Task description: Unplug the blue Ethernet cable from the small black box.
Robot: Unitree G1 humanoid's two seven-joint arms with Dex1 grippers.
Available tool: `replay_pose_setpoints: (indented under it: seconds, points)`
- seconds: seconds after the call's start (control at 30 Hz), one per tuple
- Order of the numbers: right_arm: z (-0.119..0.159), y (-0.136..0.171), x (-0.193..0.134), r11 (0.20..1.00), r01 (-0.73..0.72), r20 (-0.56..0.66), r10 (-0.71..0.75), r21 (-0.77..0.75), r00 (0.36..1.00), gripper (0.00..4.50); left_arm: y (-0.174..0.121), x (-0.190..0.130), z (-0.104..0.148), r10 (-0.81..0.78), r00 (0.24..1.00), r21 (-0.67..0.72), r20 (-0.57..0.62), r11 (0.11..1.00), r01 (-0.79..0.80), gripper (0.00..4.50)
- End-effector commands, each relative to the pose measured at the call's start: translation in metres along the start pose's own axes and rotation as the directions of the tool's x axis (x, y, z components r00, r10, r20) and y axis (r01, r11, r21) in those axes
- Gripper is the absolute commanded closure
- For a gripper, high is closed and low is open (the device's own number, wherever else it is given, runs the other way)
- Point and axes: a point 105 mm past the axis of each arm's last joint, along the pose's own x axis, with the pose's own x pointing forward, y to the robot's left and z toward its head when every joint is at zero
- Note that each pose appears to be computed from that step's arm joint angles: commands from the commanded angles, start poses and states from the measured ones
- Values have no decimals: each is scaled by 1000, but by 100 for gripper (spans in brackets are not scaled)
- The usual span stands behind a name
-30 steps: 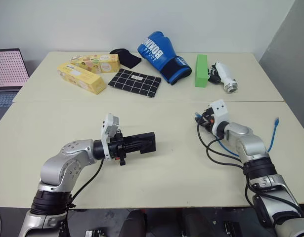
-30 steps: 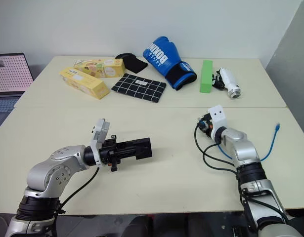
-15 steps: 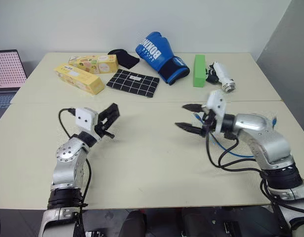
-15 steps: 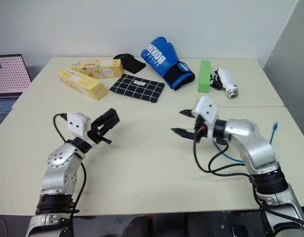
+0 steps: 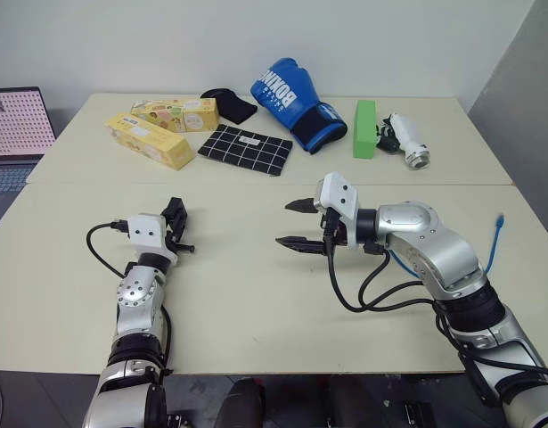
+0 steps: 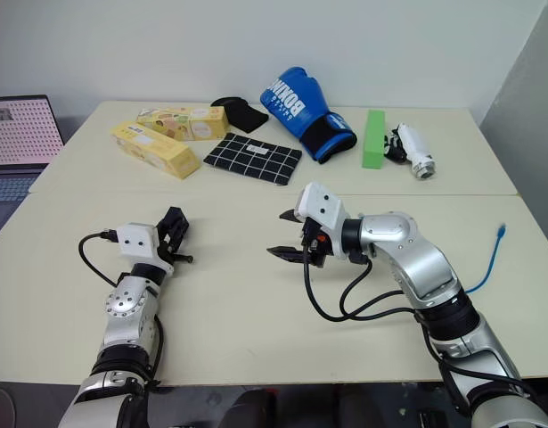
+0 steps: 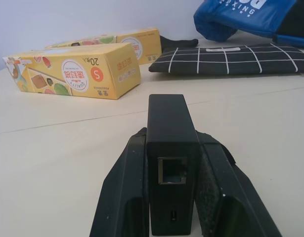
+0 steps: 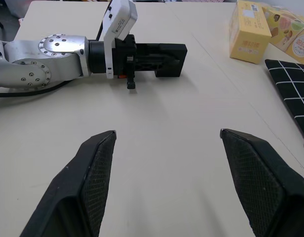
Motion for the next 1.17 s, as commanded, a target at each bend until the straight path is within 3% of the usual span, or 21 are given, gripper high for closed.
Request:
replay_pose_setpoints:
  seconds: [0.03,0.2,0.33,0.53,0.63,0.9,1.17]
  points:
    - [15,3,-2,998,-13,27,14,-55,1000,85,-1,-6,-3,-11,1000,-54,0,998,11,238]
    - [13,4,-2,1000,-6,28,7,-31,1000,85,1,-19,1,-14,999,-32,-35,999,13,138]
    - [1,1,-4,998,45,20,-46,47,999,85,6,-37,13,-24,998,10,-66,1000,25,138]
    - [-19,3,-15,982,126,7,-128,142,992,85,15,-69,17,-21,975,55,-221,998,34,138]
    - [-26,-5,-40,970,181,-15,-181,160,983,85,22,-80,34,-69,959,124,-276,987,107,138]
    - [-33,-27,-94,951,257,-99,-242,174,965,85,41,-80,82,-226,928,132,-297,952,274,138]
    - [-44,-34,-127,941,287,-191,-253,177,948,85,29,-80,97,-406,856,64,-321,892,447,138]
